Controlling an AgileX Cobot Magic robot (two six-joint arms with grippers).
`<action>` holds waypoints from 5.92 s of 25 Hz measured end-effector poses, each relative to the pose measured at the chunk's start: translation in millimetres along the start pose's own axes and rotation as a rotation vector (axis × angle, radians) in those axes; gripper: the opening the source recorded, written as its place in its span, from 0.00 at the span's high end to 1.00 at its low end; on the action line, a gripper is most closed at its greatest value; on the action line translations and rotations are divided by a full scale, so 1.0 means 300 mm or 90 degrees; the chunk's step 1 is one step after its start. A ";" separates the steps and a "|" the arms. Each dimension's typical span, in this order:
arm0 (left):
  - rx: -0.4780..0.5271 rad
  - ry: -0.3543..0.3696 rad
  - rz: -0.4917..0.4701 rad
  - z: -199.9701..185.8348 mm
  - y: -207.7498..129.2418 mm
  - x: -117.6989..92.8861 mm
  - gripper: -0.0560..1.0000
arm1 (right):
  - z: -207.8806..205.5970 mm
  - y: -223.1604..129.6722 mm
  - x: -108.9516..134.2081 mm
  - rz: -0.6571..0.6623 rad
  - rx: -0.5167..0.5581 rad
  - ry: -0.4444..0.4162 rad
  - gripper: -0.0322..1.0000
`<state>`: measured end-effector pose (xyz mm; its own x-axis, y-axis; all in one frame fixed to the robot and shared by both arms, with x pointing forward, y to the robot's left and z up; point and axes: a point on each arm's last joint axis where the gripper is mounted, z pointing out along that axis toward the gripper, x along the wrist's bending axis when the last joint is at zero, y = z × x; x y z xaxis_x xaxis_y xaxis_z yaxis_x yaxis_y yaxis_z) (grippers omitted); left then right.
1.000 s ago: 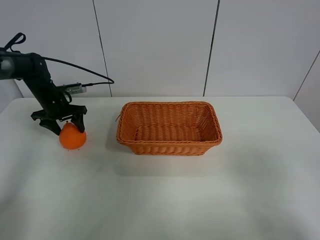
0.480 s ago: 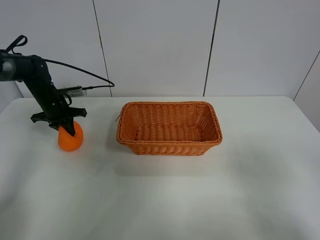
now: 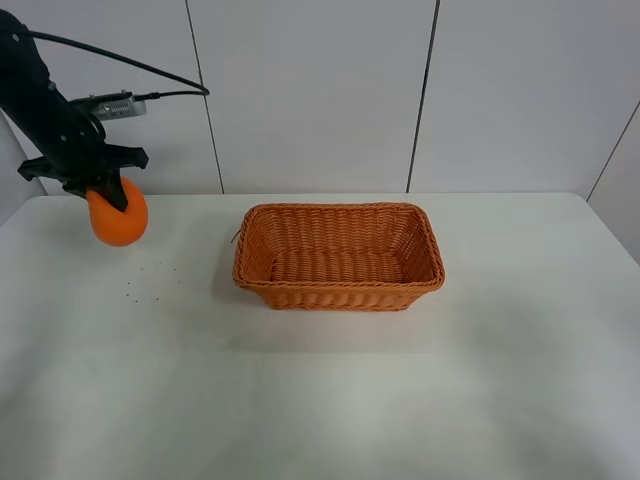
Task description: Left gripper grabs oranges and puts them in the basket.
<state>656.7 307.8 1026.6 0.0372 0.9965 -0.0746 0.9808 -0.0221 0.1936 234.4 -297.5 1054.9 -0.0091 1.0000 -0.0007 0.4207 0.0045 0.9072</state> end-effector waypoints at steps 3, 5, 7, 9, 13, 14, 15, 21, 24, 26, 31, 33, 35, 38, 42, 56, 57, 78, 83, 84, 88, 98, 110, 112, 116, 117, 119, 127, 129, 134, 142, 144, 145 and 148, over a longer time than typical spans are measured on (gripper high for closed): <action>-0.009 -0.004 -0.004 -0.064 0.021 -0.008 0.72 | 0.000 0.000 0.000 0.000 0.000 0.000 0.30; -0.023 -0.004 -0.001 -0.106 0.036 -0.020 0.72 | 0.000 0.000 0.000 0.000 0.000 0.000 0.30; -0.037 -0.004 0.013 -0.134 0.048 -0.049 0.72 | 0.000 0.000 0.000 0.000 0.000 0.000 0.30; -0.050 -0.008 0.026 -0.151 0.057 -0.092 0.72 | 0.000 0.000 0.000 0.000 0.000 0.000 0.30; -0.069 -0.025 0.058 -0.173 0.066 -0.222 0.72 | 0.000 0.000 0.000 0.000 0.000 0.000 0.30; -0.074 -0.030 0.071 -0.174 0.071 -0.260 0.72 | 0.000 0.000 0.000 0.000 0.000 0.000 0.30; -0.078 -0.035 0.083 -0.173 0.077 -0.294 0.72 | 0.000 0.000 0.000 0.000 0.000 0.000 0.30; -0.085 -0.066 0.152 -0.106 0.106 -0.539 0.72 | 0.000 0.000 0.000 0.000 0.000 0.000 0.30; -0.085 -0.082 0.187 -0.056 0.108 -0.669 0.72 | 0.000 0.000 0.000 0.000 0.000 0.000 0.30; -0.082 -0.091 0.214 -0.014 0.103 -0.751 0.72 | 0.000 0.000 0.000 0.000 0.000 0.000 0.30; -0.049 -0.101 0.271 0.100 0.052 -0.912 0.72 | 0.000 0.000 0.000 0.000 0.000 0.000 0.30; -0.029 -0.099 0.287 0.154 0.030 -0.952 0.72 | 0.000 0.000 0.000 0.000 0.000 0.000 0.30; -0.012 -0.096 0.297 0.202 0.013 -0.979 0.72 | 0.000 0.000 0.000 0.000 0.000 0.000 0.30; 0.005 -0.091 0.304 0.260 0.005 -0.990 0.72 | 0.000 0.000 0.000 0.000 0.000 0.000 0.30; 0.008 -0.086 0.308 0.276 0.006 -0.989 0.67 | 0.000 0.000 0.000 0.000 0.000 0.000 0.30; 0.016 -0.084 0.308 0.278 0.002 -0.987 0.13 | 0.000 0.000 0.000 0.000 0.000 0.000 0.30; 0.015 -0.085 0.308 0.275 0.003 -0.988 0.13 | 0.000 0.000 0.000 0.000 0.000 0.000 0.30; -0.146 -0.070 0.152 -0.022 0.247 -0.528 0.13 | 0.000 0.000 0.000 0.000 0.000 0.000 0.30; -0.153 -0.039 0.071 -0.029 0.296 -0.289 0.13 | 0.000 0.000 0.000 0.000 0.000 0.000 0.30; -0.155 -0.033 0.051 -0.032 0.302 -0.237 0.13 | 0.000 0.000 0.000 0.000 0.000 0.000 0.30; -0.161 -0.009 -0.010 -0.044 0.311 -0.052 0.14 | 0.000 0.000 0.000 0.000 0.000 0.000 0.30; -0.169 -0.033 -0.046 -0.063 0.308 0.009 0.14 | 0.000 0.000 0.000 0.000 0.000 0.000 0.30; -0.113 -0.008 -0.013 -0.257 0.071 -0.014 0.14 | 0.000 0.000 0.000 0.000 0.000 0.000 0.30; -0.097 0.012 -0.008 -0.300 -0.018 -0.013 0.14 | 0.000 0.000 0.000 0.000 0.000 0.000 0.30; -0.086 0.032 -0.005 -0.389 -0.213 -0.024 0.14 | 0.000 0.000 0.000 0.000 0.000 0.000 0.30; -0.085 0.036 -0.004 -0.410 -0.271 -0.028 0.14 | 0.000 0.000 0.000 0.000 0.000 0.000 0.30; -0.085 0.048 -0.002 -0.442 -0.391 -0.033 0.14 | 0.000 0.000 0.000 0.000 0.000 0.000 0.30; -0.098 0.085 -0.024 -0.440 -0.831 -0.043 0.14 | 0.000 0.000 0.000 0.000 0.000 0.000 0.30; -0.127 0.086 -0.030 -0.415 -0.928 -0.046 0.14 | 0.000 0.000 0.000 0.000 0.000 0.000 0.30; -0.216 0.090 -0.025 -0.347 -1.100 -0.051 0.14 | 0.000 0.000 0.000 0.000 0.000 0.000 0.30; -0.340 0.093 -0.021 -0.292 -1.277 -0.058 0.14 | 0.000 0.000 0.000 0.000 0.000 0.000 0.30; -0.376 0.094 -0.020 -0.301 -1.301 -0.060 0.14 | 0.000 0.000 0.000 0.000 0.000 0.000 0.30; -0.387 0.095 -0.020 -0.303 -1.310 -0.061 0.14 | 0.000 0.000 0.000 0.000 0.000 0.000 0.30; -0.416 0.097 -0.019 -0.309 -1.329 -0.062 0.14 | 0.000 0.000 0.000 0.000 0.000 0.000 0.30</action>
<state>247.1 305.5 1041.4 -0.0621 0.9973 0.0403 0.6615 0.0110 0.7499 234.4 -297.5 1054.9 -0.0091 1.0000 -0.0007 0.4207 0.0045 0.9072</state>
